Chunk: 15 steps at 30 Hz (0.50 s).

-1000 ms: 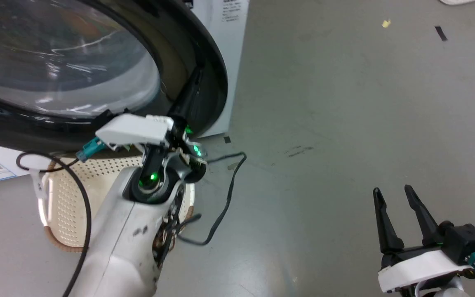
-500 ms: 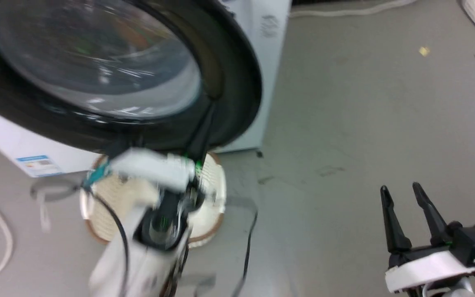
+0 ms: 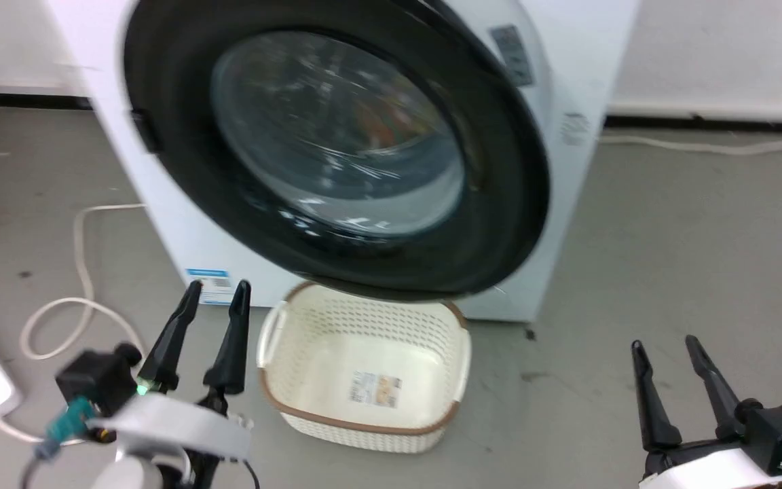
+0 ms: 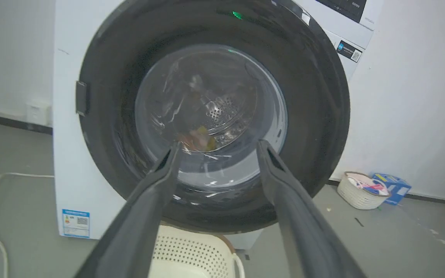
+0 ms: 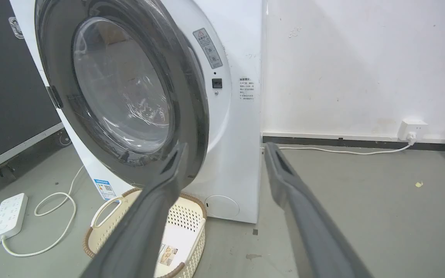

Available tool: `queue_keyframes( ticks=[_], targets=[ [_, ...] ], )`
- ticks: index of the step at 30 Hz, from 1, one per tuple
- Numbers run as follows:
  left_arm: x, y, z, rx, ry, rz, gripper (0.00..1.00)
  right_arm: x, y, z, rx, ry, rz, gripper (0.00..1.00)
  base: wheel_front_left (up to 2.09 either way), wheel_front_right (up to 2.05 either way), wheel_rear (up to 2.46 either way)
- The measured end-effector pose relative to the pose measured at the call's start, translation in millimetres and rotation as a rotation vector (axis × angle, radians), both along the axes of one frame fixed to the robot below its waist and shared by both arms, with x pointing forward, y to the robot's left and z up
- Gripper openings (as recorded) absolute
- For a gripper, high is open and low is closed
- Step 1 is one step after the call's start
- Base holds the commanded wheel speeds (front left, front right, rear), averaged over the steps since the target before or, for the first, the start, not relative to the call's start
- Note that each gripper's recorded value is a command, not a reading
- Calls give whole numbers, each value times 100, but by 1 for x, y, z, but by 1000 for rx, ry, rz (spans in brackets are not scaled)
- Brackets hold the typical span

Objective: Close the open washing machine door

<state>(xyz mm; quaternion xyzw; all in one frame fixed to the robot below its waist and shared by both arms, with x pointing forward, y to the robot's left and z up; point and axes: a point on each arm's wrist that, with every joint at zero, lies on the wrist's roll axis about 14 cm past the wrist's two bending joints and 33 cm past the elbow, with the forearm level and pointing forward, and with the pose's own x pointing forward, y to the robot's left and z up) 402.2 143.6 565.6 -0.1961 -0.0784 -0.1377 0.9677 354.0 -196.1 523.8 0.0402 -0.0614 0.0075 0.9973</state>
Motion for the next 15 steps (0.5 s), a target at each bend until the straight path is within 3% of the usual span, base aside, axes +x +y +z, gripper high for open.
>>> queue_keyframes(
  ticks=[9, 15],
  targets=[
    [-58, 28, -6, 321, -79, 189, 100, 1, 39, 8, 11, -22, 120, 100, 0, 0, 0],
    [-70, 30, -27, 373, -27, 209, 100, 0, 48, 3, 18, -5, 149, 100, 0, 0, 0]
  ],
)
